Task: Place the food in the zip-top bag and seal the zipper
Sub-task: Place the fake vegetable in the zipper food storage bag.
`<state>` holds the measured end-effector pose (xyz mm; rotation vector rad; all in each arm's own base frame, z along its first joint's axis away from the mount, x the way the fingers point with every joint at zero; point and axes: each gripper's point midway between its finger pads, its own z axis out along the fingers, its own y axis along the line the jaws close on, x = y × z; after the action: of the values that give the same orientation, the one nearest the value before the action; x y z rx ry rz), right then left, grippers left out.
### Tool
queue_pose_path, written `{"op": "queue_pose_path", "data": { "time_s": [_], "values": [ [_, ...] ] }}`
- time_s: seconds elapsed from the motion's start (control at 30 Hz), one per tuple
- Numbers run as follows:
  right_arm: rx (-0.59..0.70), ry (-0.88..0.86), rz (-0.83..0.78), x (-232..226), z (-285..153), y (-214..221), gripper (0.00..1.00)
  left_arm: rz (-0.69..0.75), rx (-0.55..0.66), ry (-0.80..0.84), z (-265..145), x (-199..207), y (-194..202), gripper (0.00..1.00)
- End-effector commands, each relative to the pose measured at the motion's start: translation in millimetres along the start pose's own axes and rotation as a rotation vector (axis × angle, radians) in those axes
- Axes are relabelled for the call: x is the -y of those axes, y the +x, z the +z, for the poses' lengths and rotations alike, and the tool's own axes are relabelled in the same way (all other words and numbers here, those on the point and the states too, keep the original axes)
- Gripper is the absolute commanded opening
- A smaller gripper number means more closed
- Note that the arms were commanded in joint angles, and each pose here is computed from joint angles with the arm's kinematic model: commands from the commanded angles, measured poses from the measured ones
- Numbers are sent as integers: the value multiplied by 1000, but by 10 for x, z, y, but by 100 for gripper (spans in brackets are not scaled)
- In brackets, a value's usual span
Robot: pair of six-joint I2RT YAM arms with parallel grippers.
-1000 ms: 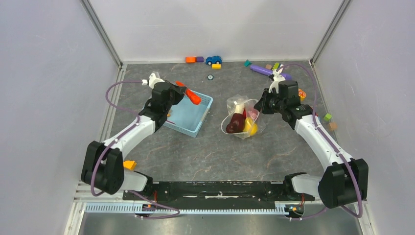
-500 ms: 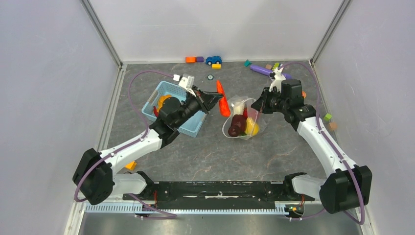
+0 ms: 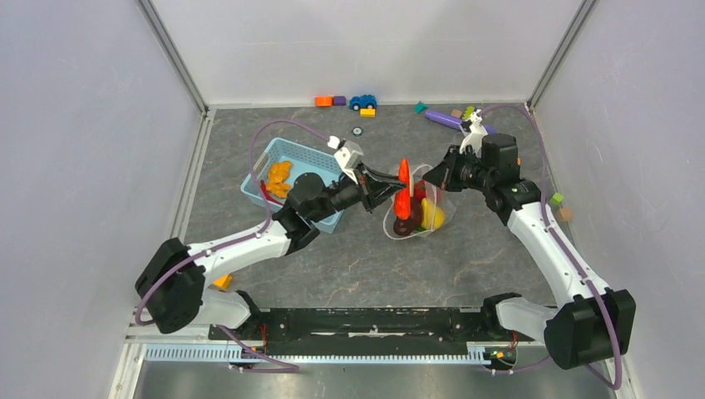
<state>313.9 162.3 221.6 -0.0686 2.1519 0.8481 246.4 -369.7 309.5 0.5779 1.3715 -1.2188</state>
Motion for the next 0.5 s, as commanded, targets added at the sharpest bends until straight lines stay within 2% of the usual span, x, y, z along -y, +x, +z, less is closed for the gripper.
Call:
{"op": "queue_pose_path", "data": {
  "time_s": [0.0,0.13,0.33,0.47],
  "values": [
    [83,-66,-29,-206,-104,-236,2,61,25,26,170,33,-65,2],
    [91,-77,-9,-212,-79,-234,2,-14,38,-24,285,-58,45,2],
    [267,-122,30,-340,-177,-483,1,-168,56,-186,414,-355,230,2],
    [332,-109,36,-363,-274,-560,1,-171,70,-334,404,-588,292,2]
  ]
}}
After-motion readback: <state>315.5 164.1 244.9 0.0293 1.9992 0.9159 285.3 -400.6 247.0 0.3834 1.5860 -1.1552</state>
